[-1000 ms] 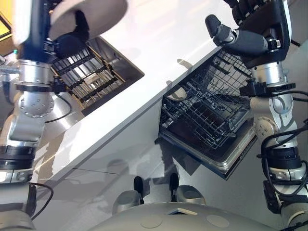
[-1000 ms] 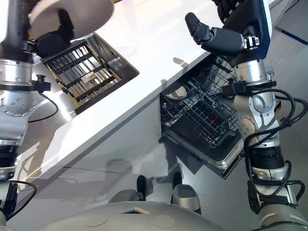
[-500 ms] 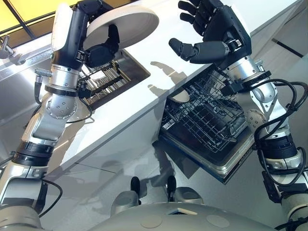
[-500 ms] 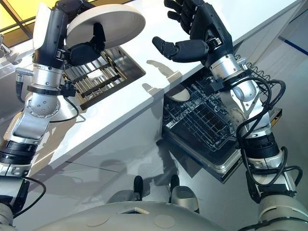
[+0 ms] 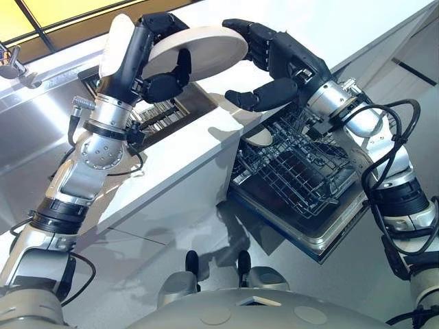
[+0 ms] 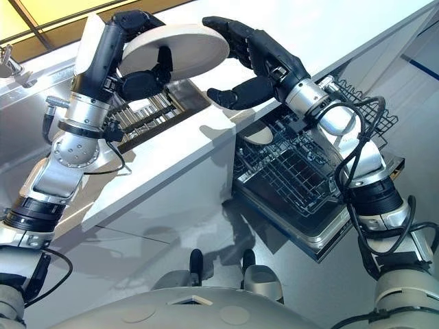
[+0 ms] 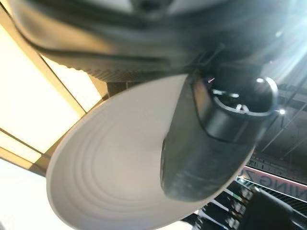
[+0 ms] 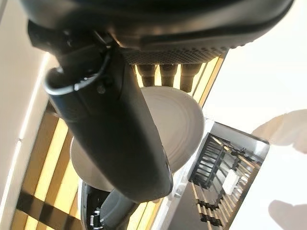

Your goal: Pick up plates and place into dishwasher.

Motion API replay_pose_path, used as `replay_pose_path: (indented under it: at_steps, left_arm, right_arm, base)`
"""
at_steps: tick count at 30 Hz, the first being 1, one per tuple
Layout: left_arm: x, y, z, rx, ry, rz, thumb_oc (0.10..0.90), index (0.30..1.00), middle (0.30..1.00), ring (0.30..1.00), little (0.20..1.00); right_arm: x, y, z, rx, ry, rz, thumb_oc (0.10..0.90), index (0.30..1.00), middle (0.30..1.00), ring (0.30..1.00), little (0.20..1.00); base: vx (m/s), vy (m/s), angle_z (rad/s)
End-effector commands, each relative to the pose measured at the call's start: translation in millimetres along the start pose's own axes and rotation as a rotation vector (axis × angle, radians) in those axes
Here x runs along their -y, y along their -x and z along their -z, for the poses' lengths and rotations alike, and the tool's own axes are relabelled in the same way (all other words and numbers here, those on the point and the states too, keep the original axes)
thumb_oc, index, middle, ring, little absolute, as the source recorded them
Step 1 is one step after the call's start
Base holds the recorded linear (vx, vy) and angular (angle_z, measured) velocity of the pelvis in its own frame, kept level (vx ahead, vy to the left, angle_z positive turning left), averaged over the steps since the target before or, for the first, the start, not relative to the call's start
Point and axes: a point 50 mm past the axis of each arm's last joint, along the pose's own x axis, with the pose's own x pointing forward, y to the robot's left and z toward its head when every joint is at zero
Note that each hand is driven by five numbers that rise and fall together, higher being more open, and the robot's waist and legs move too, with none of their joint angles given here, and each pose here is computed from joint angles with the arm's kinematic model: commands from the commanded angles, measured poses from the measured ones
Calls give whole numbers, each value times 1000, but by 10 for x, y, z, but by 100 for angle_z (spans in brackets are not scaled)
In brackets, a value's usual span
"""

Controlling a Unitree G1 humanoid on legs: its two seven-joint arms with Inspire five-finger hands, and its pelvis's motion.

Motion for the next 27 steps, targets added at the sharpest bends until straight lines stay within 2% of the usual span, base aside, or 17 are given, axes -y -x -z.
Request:
replay_pose_path:
  at_steps: [1, 12, 13, 14, 15, 27]
  left_arm:
    - [-142, -327, -503, 269, 102, -87, 100, 300, 300, 300, 200]
    - [107, -328, -576, 266, 212, 3, 100, 300, 300, 300, 200]
    - [122, -324, -577, 265, 216, 8, 100, 300, 300, 300, 200]
    - [134, -320, -576, 265, 221, 16, 100, 300, 300, 300, 200]
    - [139, -317, -576, 264, 227, 21, 100, 300, 300, 300, 200]
    - [243, -319, -560, 224, 279, 63, 100, 300, 300, 300, 200]
  right_arm:
    - [87, -194, -414, 173, 73, -14, 800, 900, 900, 900, 900]
    - [-96, -347, -430, 191, 5, -77, 800, 900, 900, 900, 900]
    - [-115, -352, -411, 184, -7, -93, 372, 533, 533, 533, 472]
    - [-133, -356, -400, 177, -19, -114, 267, 444, 444, 444, 367]
    - [-147, -354, -393, 173, -25, -130, 100, 300, 300, 300, 200]
    - [-187, -335, -299, 153, -50, -150, 100, 300, 300, 300, 200]
  base:
    - [0, 0, 0]
    - [0, 0, 0]
    - [33, 0, 2]
    - [0, 0, 0]
    - [32, -2, 5]
    - [21, -10, 7]
